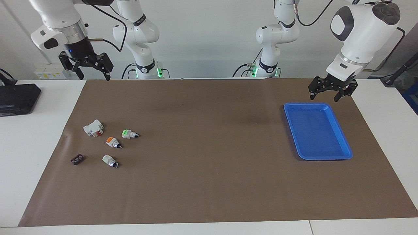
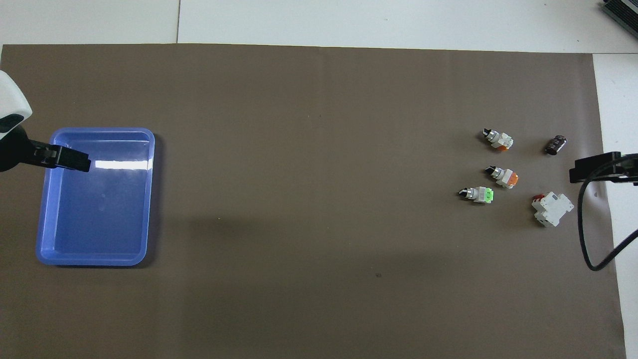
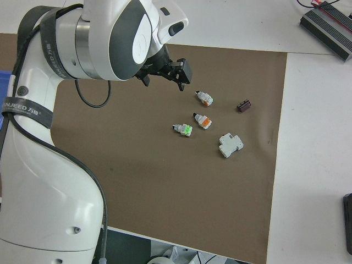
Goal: Turn and place switch with both arms
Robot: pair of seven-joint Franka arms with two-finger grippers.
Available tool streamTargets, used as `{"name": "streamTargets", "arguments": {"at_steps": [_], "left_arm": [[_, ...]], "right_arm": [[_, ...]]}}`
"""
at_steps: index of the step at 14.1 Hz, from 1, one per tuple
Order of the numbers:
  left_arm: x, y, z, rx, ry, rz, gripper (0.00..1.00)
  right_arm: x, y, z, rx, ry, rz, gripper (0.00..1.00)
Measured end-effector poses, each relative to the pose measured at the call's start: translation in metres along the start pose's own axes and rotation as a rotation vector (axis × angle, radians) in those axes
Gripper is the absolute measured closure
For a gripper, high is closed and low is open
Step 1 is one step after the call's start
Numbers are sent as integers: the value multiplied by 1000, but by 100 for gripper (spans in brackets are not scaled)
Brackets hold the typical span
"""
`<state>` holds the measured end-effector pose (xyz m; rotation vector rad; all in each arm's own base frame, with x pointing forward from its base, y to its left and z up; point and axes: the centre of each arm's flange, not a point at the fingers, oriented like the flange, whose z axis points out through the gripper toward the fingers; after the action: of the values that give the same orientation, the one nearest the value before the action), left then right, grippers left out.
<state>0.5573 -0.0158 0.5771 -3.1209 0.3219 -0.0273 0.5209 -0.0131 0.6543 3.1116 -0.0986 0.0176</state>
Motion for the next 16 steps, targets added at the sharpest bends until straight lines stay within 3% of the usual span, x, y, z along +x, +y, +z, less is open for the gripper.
{"name": "streamTargets", "arguments": {"at_steps": [16], "left_arm": [[0,0,0,0,0,0,0]], "right_arm": [[6,1,12,0,25,-22,0]]}}
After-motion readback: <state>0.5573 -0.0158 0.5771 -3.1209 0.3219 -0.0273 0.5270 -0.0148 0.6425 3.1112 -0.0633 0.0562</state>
